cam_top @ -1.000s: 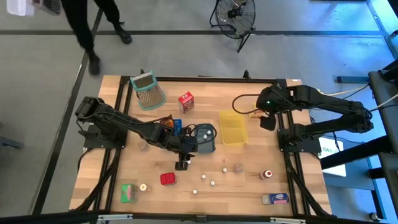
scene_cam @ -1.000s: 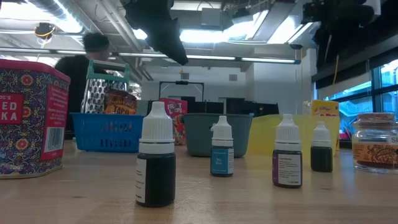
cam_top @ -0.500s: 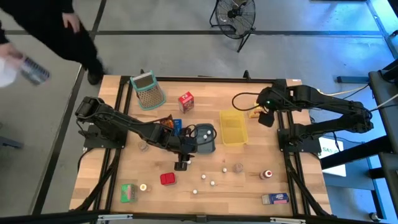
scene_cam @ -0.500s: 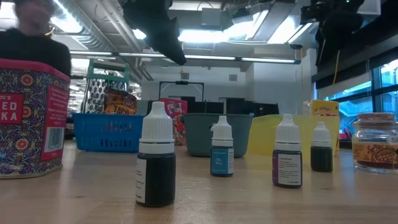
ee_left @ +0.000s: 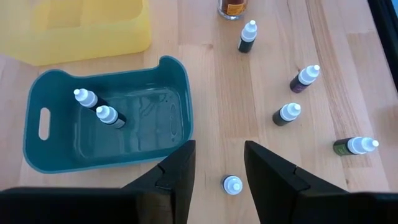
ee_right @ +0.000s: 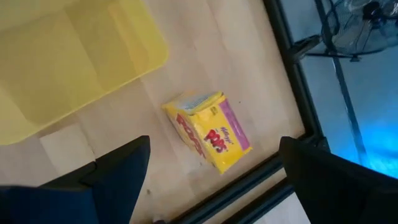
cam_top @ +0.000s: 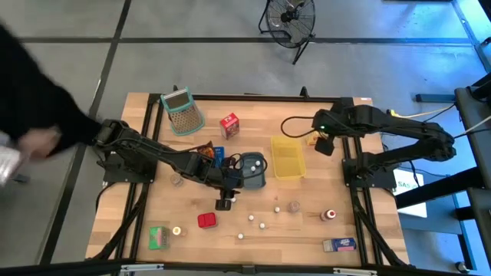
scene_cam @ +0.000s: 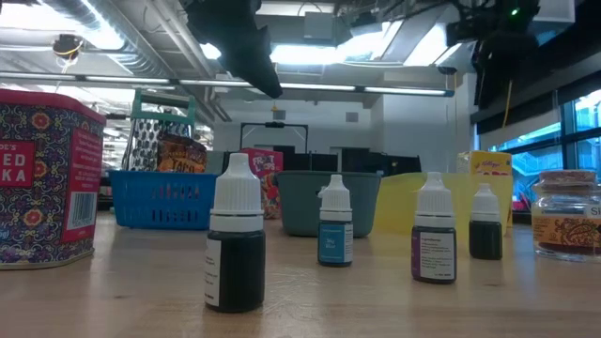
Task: Pick & Place Kitchen Items
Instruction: Put the yellow cereal box into the yellow bin
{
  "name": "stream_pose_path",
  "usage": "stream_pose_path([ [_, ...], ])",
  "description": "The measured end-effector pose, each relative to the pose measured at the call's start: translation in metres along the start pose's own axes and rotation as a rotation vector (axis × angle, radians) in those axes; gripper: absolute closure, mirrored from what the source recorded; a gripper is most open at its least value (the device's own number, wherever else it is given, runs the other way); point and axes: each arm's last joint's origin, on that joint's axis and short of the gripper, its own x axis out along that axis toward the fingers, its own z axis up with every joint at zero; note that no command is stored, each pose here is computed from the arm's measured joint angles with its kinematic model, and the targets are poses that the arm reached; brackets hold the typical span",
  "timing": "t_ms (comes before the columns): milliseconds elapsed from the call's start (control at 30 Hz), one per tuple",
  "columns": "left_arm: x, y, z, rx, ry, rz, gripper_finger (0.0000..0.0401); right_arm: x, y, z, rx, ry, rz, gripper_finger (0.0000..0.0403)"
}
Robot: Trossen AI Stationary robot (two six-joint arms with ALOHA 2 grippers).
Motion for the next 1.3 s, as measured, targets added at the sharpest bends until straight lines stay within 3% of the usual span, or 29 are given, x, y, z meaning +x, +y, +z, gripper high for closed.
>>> stream_pose_path([
  [433, -0.001, -0.006, -0.002, 0.024, 0.003, -0.011, 0.0269, 0.021, 0.008, 0.014, -0.066, 0.107, -0.09, 0.0011],
  [1000, -0.001, -0.009, -0.002, 0.011, 0.003, -0.016, 0.0269, 0.02, 0.009, 0.009, 0.002, 0.16, -0.066, 0.001],
  [1300, -0.002, -0.016, -0.002, 0.013, -0.014, -0.032, 0.0269, 0.023, 0.012, 0.01, -0.04, 0.175, -0.065, 0.0004],
])
